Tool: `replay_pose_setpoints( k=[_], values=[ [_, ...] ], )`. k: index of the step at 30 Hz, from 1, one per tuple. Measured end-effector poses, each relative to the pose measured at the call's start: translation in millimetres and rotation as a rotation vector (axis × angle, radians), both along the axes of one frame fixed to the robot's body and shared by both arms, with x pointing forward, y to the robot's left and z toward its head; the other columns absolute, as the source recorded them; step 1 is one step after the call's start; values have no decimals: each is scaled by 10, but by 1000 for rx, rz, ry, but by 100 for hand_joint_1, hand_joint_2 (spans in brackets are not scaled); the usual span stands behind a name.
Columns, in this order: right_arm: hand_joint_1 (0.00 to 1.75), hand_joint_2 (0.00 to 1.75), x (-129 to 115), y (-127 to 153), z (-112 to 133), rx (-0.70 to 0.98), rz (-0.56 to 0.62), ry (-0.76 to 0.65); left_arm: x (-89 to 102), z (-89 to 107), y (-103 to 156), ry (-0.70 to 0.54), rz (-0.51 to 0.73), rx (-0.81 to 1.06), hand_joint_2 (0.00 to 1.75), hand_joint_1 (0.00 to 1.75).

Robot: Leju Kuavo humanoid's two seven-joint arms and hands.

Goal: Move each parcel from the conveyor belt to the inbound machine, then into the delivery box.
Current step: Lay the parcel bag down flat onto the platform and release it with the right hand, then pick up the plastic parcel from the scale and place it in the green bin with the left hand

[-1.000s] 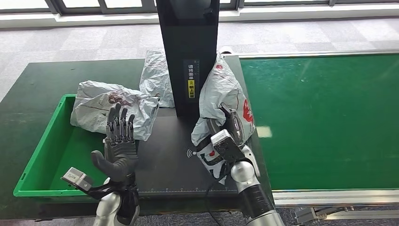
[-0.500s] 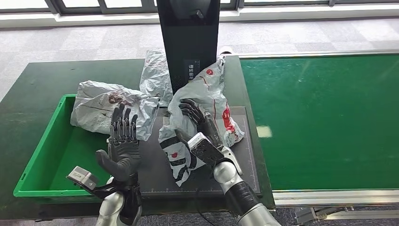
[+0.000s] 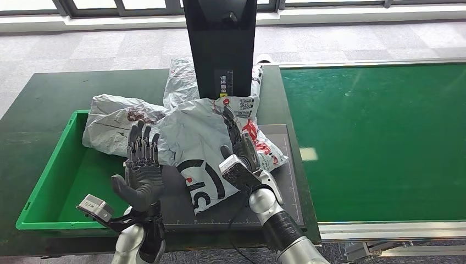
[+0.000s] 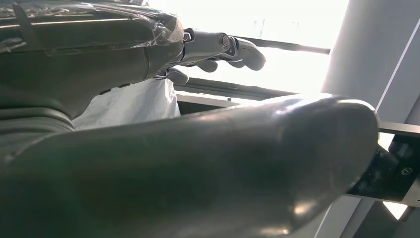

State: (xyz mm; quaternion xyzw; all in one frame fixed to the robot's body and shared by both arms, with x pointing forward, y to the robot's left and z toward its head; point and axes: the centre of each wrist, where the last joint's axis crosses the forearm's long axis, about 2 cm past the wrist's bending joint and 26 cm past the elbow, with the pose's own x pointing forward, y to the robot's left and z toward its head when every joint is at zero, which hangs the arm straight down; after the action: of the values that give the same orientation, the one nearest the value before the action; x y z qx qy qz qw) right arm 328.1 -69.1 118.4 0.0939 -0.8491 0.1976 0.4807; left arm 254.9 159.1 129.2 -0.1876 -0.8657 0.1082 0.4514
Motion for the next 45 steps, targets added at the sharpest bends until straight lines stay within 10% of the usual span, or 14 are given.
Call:
replay_pose_setpoints(
  k=[8, 12, 19, 28, 45],
  values=[
    [0, 0, 6, -33, 22, -92, -106, -84, 1, 11, 8, -2, 15, 13, 0, 0],
    [0, 175, -27, -102, 112, -154, -245, -235, 1, 20, 15, -3, 29, 22, 0, 0],
    [0, 175, -168, -529, 588, -209, -620, -641, 21, 75, -20, -5, 226, 219, 0, 0],
    [0, 175, -292, -1616, 612, -203, -1039, -604, 424, -85, -498, -97, 290, 747, 0, 0],
    [0, 175, -418, -2083, 206, -315, -1181, -444, 547, -531, -907, 172, 3, 1208, 0, 0]
  ],
)
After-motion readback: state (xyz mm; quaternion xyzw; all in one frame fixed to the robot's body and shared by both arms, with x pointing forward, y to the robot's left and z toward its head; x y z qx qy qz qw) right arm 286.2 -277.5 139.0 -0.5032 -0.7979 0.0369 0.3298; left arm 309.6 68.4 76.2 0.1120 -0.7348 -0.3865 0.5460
